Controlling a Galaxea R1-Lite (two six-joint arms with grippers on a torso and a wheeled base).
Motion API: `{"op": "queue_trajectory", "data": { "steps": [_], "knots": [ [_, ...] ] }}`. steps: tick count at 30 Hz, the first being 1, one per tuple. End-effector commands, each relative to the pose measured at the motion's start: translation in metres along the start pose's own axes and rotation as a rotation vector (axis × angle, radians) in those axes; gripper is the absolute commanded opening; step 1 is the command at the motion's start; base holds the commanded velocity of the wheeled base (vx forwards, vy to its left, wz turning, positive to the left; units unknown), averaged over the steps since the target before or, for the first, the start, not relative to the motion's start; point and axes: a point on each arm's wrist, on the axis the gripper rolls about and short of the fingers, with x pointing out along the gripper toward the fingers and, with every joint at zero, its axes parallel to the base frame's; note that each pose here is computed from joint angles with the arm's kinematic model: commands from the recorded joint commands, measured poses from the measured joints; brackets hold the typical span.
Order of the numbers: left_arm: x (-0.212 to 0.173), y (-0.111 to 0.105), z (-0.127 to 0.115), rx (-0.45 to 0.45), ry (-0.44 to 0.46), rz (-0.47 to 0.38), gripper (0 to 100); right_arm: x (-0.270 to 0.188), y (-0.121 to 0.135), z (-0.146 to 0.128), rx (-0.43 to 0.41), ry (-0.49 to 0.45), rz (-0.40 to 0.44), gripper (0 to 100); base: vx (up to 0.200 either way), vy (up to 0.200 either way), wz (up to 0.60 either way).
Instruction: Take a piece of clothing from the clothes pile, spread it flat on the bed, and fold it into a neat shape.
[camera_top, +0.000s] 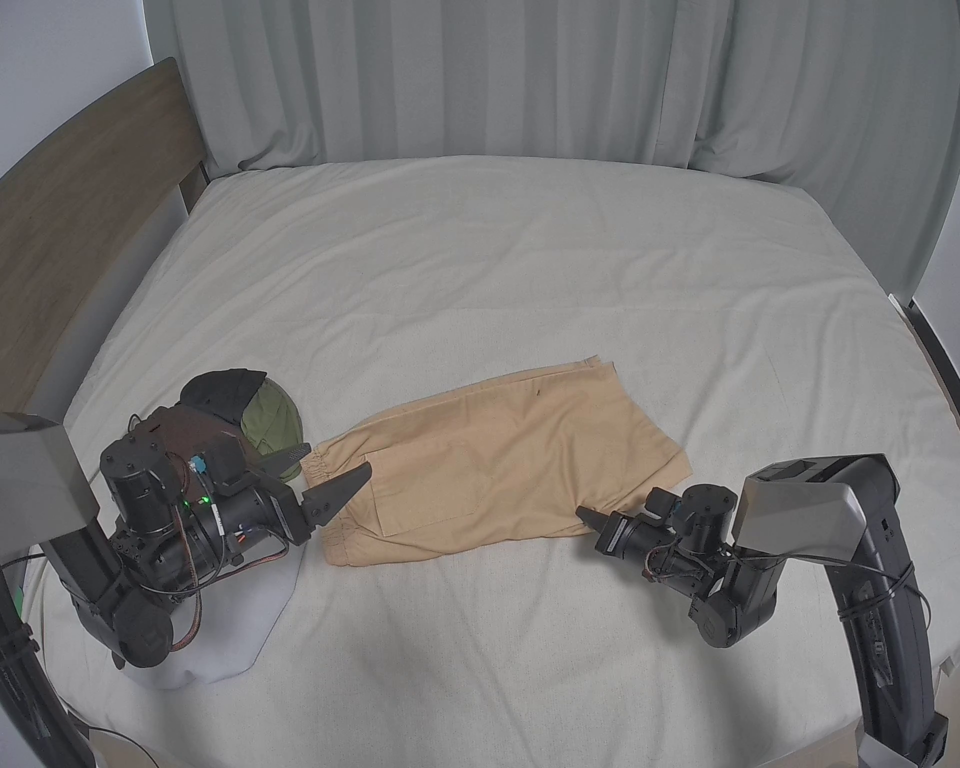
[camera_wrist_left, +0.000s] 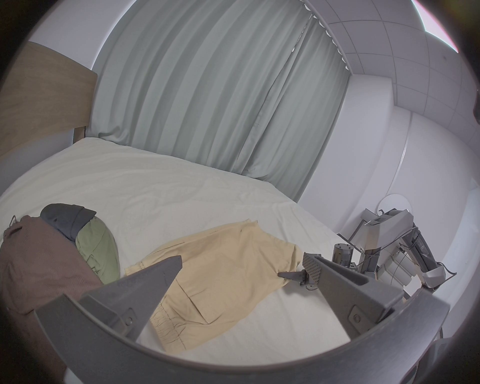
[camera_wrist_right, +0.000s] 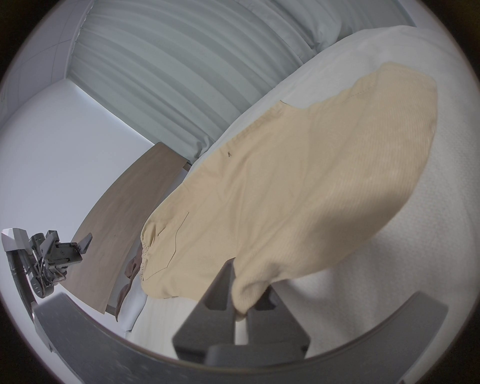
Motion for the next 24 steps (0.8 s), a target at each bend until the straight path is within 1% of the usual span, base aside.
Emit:
{"op": "queue_trajectory", "data": {
  "steps": [1,5,15,19,24],
  "knots": [
    [0.004,-0.004,0.007,0.015,-0.028,-0.023,100,-0.008,0.009,0.005,-0.002,0.005,0.005,0,0.0,0.0,0.0],
    [0.004,-0.005,0.01,0.011,-0.042,-0.023,100,-0.018,0.015,0.006,0.001,0.021,-0.004,0,0.0,0.0,0.0],
    [0.003,-0.006,0.009,0.006,-0.035,-0.023,100,-0.045,0.027,0.003,0.009,0.077,-0.031,0,0.0,0.0,0.0],
    [0.004,-0.008,0.008,0.008,-0.033,-0.032,100,-0.055,0.029,-0.001,0.013,0.106,-0.05,0,0.0,0.0,0.0],
    [0.004,-0.008,0.007,0.008,-0.029,-0.031,100,-0.074,0.028,-0.008,-0.007,0.161,-0.087,0,0.0,0.0,0.0]
  ]
}}
